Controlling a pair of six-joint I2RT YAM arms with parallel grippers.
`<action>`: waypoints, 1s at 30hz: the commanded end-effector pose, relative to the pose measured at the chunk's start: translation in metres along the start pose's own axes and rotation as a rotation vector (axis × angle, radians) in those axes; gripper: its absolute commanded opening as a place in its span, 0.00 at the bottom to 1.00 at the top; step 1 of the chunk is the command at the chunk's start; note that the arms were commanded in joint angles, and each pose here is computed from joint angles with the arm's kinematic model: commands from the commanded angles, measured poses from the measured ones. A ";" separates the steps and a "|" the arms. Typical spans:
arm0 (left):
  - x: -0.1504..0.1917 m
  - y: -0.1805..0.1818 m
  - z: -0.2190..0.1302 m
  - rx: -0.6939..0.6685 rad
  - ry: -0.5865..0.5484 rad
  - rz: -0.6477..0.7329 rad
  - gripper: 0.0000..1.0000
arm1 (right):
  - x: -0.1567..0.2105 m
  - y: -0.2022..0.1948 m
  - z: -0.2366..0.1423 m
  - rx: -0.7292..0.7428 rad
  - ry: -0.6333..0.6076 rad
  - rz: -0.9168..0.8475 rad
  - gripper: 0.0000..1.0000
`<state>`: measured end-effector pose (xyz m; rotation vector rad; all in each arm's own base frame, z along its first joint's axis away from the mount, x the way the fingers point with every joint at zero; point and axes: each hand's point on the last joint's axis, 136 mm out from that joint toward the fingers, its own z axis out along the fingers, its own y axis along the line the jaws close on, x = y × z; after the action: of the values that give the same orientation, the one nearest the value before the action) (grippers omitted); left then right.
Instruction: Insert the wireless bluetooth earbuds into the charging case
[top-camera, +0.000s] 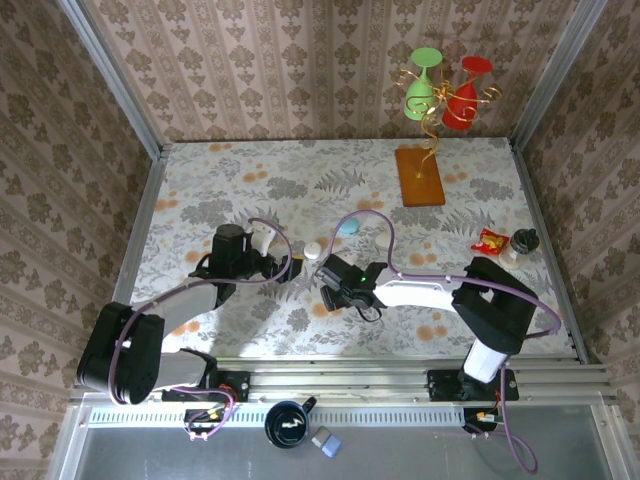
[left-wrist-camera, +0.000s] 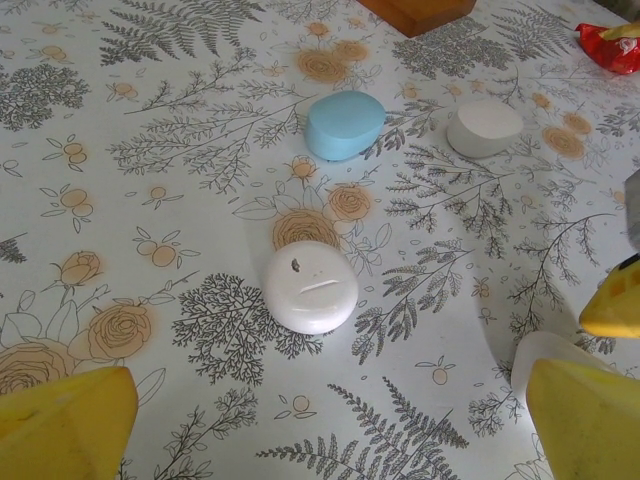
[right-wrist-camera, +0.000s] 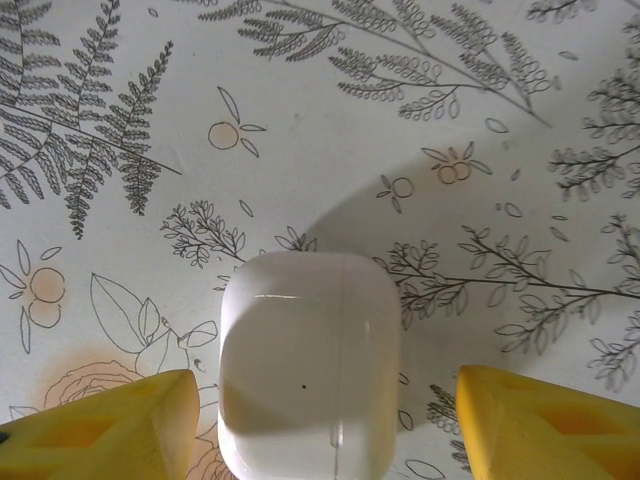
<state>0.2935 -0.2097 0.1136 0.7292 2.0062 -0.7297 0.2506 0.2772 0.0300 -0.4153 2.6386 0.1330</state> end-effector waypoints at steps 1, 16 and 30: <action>-0.009 -0.003 -0.001 0.021 -0.024 -0.015 1.00 | 0.000 -0.003 0.003 0.046 0.010 0.022 0.68; -0.012 0.000 -0.003 0.000 -0.021 -0.052 1.00 | 0.009 -0.003 0.007 0.064 0.056 -0.034 0.37; -0.041 -0.012 -0.025 0.034 -0.020 -0.288 1.00 | -0.046 0.013 -0.063 -0.156 -0.351 -0.530 0.36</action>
<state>0.2923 -0.2062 0.1386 0.5265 2.0975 -0.8331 0.2527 0.2771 0.0786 -0.8011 2.3500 0.1839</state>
